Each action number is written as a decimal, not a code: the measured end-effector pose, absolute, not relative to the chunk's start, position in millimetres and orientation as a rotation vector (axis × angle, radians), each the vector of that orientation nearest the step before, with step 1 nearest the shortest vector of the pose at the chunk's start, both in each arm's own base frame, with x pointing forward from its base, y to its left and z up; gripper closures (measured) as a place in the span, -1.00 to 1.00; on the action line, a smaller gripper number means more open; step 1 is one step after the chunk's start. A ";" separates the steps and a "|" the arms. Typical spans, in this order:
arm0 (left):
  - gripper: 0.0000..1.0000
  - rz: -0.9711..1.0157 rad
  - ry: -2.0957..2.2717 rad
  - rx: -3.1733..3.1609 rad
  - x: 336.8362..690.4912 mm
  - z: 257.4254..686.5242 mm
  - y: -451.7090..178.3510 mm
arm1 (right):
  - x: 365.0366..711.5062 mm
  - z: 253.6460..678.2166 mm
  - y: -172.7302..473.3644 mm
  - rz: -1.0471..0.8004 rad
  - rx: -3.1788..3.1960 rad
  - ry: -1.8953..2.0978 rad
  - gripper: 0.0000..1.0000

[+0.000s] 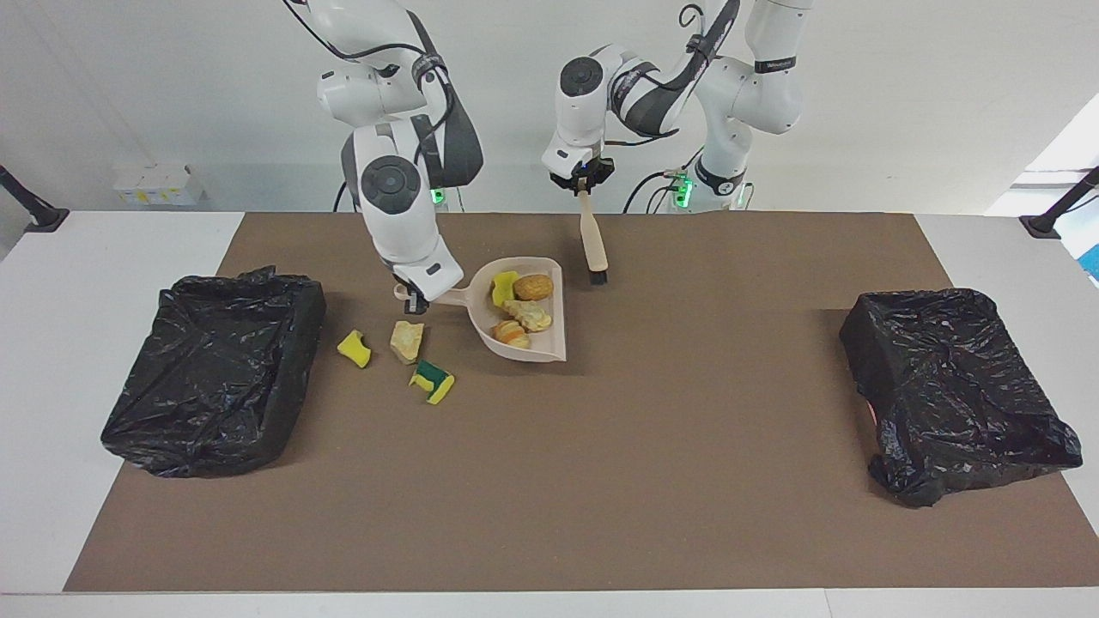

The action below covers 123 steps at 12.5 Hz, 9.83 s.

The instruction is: Sweep and dump trash in bin

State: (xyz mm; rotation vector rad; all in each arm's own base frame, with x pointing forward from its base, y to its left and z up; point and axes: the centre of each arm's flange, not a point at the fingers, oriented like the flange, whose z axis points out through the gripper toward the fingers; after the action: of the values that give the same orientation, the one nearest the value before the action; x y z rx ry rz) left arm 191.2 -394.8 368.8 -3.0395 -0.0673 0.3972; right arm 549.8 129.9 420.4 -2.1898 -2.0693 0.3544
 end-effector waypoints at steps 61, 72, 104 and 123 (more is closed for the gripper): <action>-1.00 0.062 0.526 -3.091 539.2 672.4 -62.4 | 594.4 584.1 -110.1 1.339 -2.734 -2.165 0.37; -1.00 0.063 0.435 -3.100 535.8 675.8 -48.8 | 569.7 558.4 -78.9 0.469 -2.860 -1.537 0.37; -1.00 0.064 0.392 -3.106 536.8 675.6 -35.2 | 565.5 387.6 356.6 0.334 -2.854 0.081 -1.00; -1.00 0.003 0.472 -3.095 540.9 663.2 -82.4 | 251.4 350.9 404.6 0.373 -3.108 0.032 -0.71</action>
State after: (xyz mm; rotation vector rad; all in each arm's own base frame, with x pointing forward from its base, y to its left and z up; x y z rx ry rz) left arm 540.9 -82.4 663.2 -3.0947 0.4715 0.0026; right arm 251.4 404.6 350.9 -3.1076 0.0319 0.3733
